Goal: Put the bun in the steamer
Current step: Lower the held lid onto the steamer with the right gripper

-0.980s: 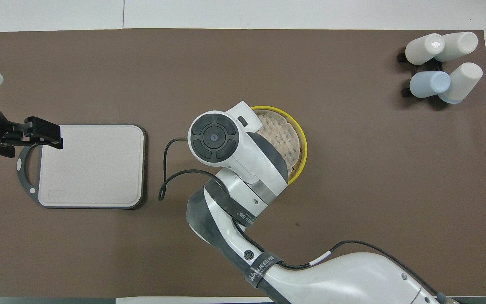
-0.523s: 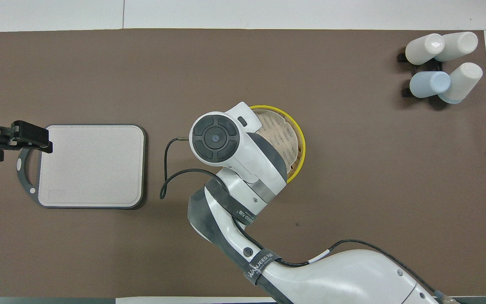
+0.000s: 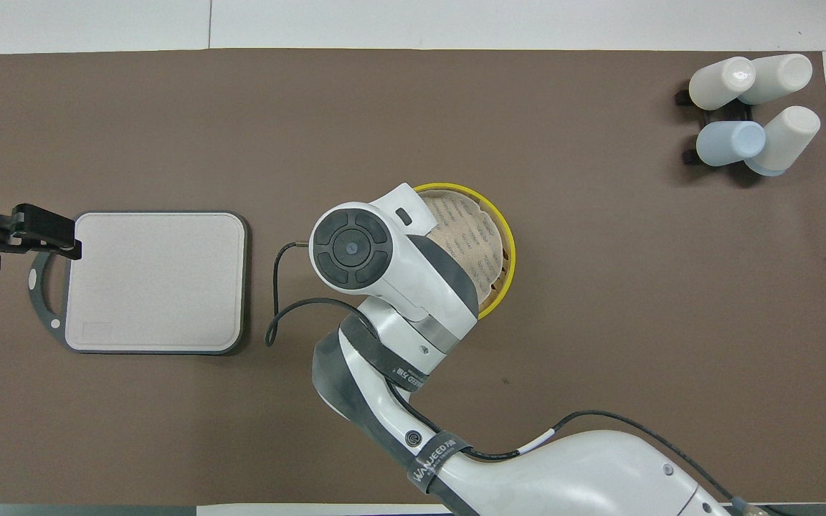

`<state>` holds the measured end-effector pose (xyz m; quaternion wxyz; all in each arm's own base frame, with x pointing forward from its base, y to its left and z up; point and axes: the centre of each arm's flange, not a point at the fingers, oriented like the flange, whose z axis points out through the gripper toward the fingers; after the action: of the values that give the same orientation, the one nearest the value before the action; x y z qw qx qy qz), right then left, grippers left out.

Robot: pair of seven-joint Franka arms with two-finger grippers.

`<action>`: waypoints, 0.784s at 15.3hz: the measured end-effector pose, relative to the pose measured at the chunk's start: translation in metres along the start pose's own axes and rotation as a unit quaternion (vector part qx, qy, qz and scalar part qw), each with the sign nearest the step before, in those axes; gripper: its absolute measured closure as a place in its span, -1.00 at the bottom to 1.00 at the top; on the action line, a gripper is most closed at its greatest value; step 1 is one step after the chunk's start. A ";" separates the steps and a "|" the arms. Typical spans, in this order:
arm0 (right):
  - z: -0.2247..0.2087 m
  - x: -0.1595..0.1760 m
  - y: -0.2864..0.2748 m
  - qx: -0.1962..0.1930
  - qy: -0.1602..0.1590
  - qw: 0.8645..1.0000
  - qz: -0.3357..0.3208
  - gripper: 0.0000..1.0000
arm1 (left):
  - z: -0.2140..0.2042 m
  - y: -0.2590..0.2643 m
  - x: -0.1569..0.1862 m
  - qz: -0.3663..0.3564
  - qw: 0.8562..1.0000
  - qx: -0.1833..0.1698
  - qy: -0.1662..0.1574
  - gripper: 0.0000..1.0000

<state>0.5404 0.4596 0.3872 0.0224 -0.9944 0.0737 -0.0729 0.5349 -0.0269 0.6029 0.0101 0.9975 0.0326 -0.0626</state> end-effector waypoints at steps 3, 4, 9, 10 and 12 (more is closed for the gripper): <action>0.000 0.000 0.000 0.000 0.000 1.000 0.000 0.82 | -0.002 0.000 0.000 0.016 1.000 0.000 0.003 -1.00; 0.000 0.000 0.000 0.000 0.000 1.000 0.001 0.82 | -0.008 0.001 0.000 0.020 1.000 -0.001 0.009 -1.00; 0.002 0.000 0.002 -0.002 -0.002 1.000 0.008 0.34 | -0.029 0.005 -0.001 0.026 0.999 -0.002 0.032 -1.00; 0.003 0.001 0.003 -0.003 -0.002 1.000 0.009 0.13 | -0.030 0.005 -0.001 0.027 0.999 -0.002 0.033 -1.00; 0.003 0.004 0.006 -0.004 -0.002 1.000 0.012 -0.27 | -0.030 0.005 -0.001 0.032 0.999 -0.002 0.033 -1.00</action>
<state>0.5438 0.4529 0.3845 0.0196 -0.9936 0.0861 -0.0705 0.5381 -0.0312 0.6334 0.0130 0.9995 0.0014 -0.0290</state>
